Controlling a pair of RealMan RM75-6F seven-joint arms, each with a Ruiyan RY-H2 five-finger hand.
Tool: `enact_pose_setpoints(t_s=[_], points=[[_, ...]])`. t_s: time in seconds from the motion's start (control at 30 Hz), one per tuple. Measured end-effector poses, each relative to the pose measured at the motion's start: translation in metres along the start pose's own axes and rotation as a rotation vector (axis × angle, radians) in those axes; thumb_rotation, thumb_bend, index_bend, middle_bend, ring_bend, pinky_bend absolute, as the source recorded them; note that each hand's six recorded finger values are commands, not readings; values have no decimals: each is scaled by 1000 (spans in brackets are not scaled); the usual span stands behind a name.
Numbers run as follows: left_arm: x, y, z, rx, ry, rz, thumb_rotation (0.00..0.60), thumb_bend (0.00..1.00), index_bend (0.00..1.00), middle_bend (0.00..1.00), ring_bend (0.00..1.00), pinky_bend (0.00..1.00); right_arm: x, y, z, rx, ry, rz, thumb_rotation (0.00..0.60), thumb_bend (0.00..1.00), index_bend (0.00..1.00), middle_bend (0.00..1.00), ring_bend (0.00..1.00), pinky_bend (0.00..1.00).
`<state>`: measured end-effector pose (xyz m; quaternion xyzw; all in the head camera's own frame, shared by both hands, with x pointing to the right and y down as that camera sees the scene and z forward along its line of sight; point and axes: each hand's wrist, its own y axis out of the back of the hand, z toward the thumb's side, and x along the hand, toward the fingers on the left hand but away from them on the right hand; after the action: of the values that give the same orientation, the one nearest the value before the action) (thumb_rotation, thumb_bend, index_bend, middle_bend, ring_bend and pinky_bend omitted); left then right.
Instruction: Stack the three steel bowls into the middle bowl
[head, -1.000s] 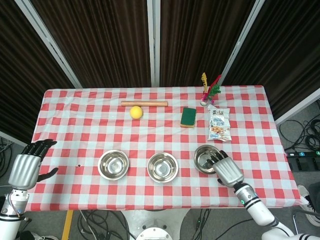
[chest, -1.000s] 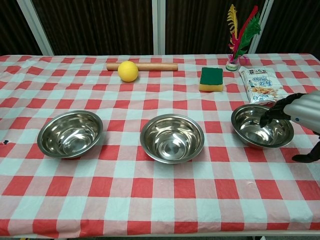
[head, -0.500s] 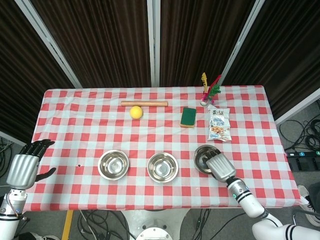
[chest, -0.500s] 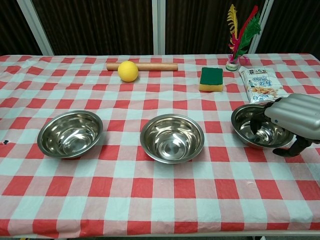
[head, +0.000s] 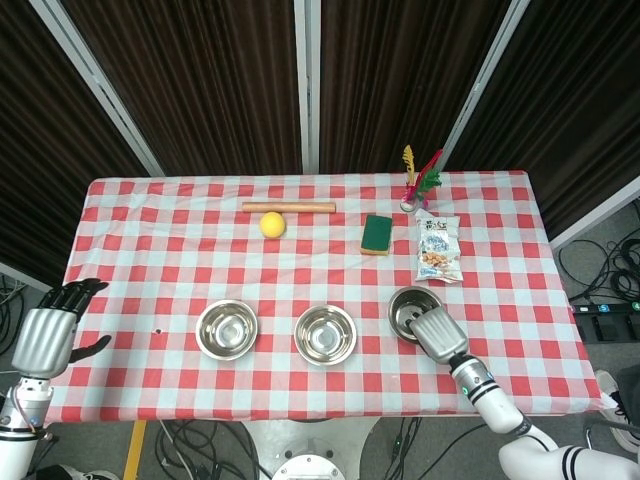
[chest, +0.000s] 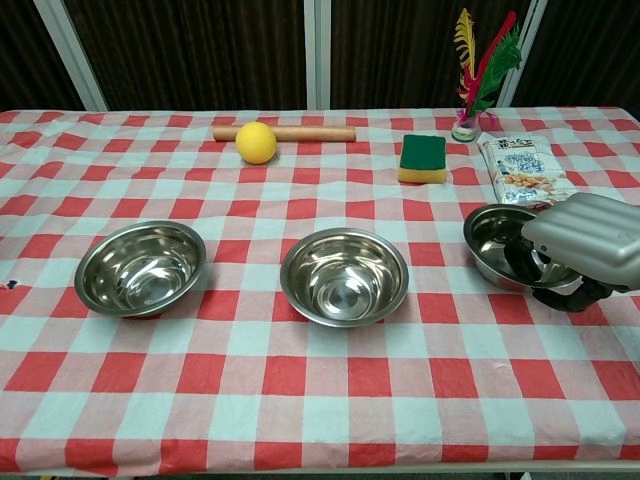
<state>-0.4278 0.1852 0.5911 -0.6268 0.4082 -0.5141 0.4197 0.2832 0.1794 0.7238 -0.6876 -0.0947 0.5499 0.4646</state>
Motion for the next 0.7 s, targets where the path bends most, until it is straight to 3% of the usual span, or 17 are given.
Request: enact_pose_setpoints(t_s=[0.47, 0.7], points=[[1, 0, 1, -12, -1, -4, 600, 110, 269, 314, 252, 280, -1, 6, -3, -2, -11, -31, 600, 418, 735, 588, 531, 603], [1, 0, 0, -21, 2, -2, 600, 109, 269, 314, 252, 280, -2, 23, -4, 0, -9, -92, 600, 431, 744, 601, 543, 616]])
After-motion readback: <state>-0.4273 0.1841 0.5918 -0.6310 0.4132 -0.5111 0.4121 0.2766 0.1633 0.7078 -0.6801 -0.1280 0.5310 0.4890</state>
